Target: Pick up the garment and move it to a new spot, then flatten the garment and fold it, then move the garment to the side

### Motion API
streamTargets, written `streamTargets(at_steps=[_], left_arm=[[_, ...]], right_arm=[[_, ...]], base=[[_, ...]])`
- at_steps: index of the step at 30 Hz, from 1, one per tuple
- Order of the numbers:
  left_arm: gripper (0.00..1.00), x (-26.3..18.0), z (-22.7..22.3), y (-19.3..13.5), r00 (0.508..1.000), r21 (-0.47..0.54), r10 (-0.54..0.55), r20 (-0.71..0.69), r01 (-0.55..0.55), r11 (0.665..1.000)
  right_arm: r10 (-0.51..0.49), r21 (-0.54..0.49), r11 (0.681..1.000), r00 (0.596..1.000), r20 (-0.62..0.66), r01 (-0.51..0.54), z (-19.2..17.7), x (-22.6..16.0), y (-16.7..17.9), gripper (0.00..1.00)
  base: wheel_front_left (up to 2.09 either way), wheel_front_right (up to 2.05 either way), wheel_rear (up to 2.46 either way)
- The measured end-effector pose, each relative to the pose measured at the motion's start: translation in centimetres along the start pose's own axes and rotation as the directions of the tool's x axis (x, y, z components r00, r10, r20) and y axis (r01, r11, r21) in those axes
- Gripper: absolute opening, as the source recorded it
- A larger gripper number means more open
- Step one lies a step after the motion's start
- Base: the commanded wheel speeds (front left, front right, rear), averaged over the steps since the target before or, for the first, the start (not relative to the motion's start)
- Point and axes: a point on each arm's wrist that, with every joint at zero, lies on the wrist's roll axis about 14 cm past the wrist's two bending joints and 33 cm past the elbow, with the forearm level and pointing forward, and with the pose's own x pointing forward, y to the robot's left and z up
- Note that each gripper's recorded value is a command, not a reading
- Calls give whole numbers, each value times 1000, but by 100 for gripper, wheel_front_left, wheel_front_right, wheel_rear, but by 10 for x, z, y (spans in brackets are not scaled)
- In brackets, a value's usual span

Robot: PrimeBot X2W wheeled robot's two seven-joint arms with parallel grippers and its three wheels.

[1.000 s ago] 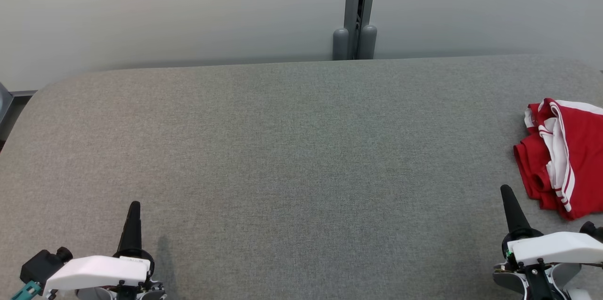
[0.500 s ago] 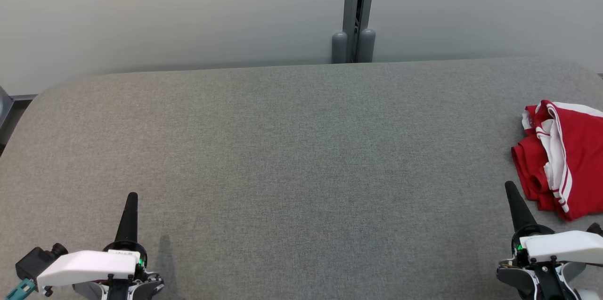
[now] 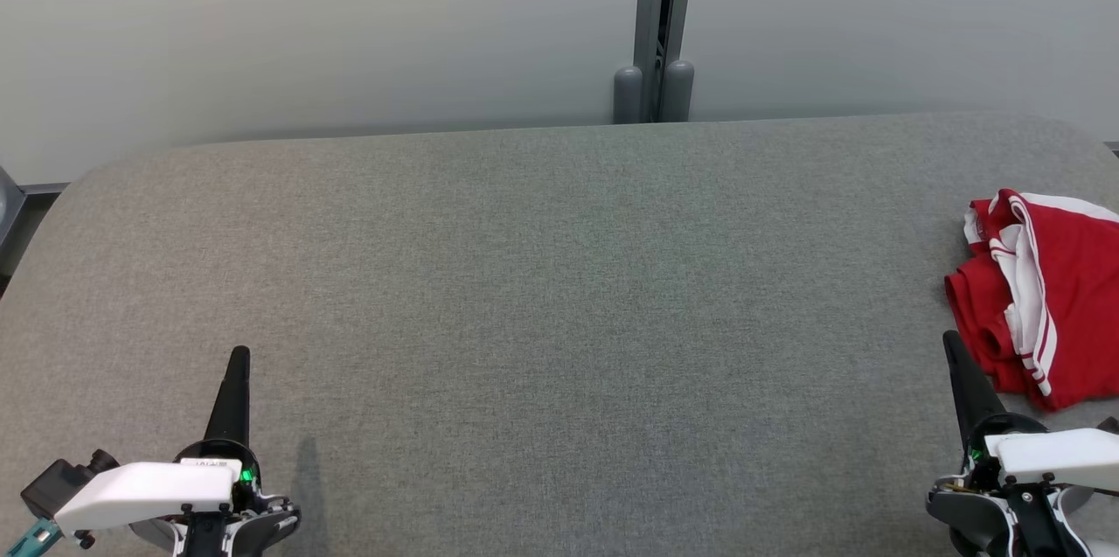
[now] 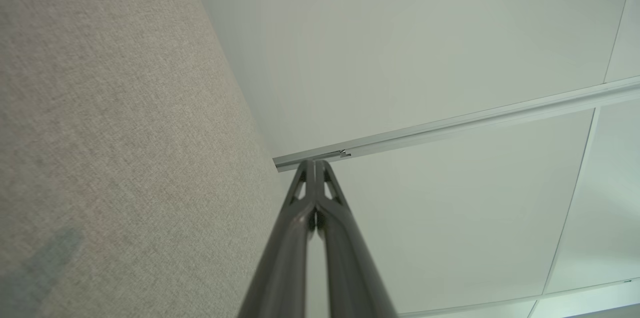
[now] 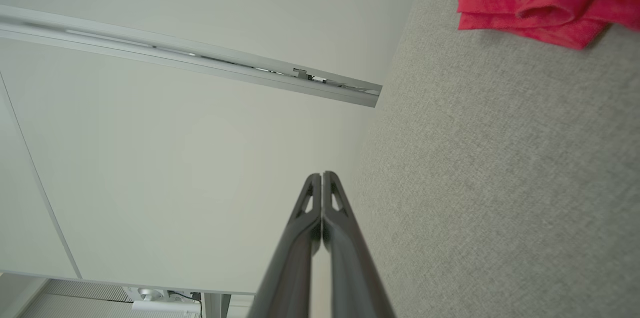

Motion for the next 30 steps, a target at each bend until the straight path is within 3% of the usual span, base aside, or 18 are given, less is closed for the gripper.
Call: streamTargets(at_steps=[30], left_arm=[[0, 1, 5, -29, 994, -207, -108, -1, 105, 973]], right_arm=[[77, 209, 975, 997, 18, -79, 12, -5, 21, 0]], base=[[0, 0, 0]])
